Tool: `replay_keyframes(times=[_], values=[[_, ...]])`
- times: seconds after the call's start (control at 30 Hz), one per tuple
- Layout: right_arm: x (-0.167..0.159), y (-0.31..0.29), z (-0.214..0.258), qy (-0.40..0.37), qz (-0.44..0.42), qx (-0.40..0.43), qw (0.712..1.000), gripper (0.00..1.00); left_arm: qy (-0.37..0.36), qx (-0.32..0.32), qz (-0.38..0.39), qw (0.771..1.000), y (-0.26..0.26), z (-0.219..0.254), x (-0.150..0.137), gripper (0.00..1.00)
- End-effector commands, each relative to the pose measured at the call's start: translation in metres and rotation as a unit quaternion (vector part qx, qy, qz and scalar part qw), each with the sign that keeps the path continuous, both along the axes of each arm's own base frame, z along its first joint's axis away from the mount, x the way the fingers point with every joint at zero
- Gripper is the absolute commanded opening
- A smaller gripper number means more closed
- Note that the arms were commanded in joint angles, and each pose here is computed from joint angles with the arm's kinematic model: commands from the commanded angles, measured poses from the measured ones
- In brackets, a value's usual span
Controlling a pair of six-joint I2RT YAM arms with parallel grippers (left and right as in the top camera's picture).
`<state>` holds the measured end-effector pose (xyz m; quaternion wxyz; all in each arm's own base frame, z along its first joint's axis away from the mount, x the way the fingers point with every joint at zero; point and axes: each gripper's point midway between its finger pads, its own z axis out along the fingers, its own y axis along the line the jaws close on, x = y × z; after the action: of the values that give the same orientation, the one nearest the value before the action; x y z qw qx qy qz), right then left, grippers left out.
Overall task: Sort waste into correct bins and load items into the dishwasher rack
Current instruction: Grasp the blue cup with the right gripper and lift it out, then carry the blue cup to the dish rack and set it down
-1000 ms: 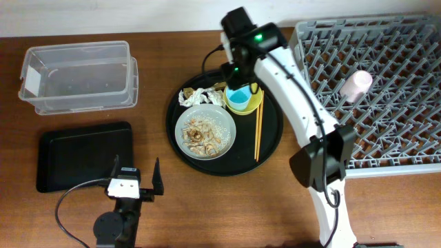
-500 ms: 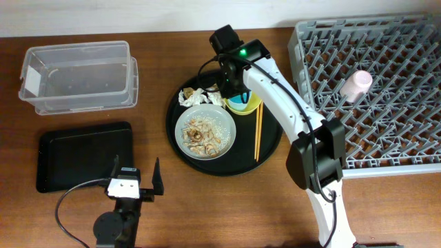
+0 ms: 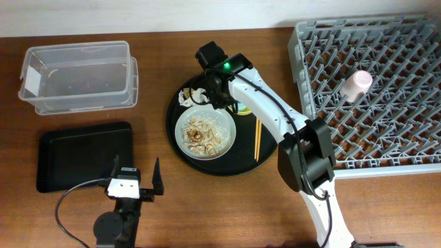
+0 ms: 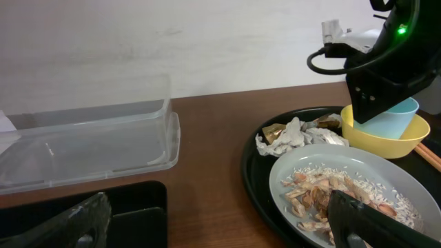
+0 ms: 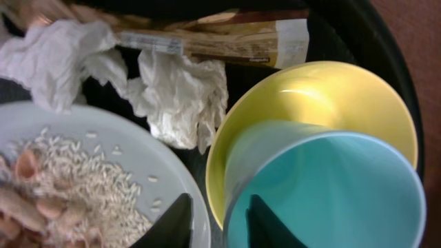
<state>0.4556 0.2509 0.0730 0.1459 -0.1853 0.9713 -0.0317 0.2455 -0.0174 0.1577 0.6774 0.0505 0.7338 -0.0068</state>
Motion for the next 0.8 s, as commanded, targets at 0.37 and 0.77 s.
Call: replay_keyframes(times=[0.37, 0.77], values=[[-0.003, -0.001, 0.025, -0.003, -0.003, 0.008, 1.0, 0.04, 0.002, 0.006, -0.001, 1.0, 0.0, -0.003, 0.0, 0.99], [0.033, -0.102, 0.224, -0.146, -0.077, 0.152, 0.975, 0.04, 0.002, 0.006, -0.001, 1.0, 0.0, -0.003, 0.0, 0.99]])
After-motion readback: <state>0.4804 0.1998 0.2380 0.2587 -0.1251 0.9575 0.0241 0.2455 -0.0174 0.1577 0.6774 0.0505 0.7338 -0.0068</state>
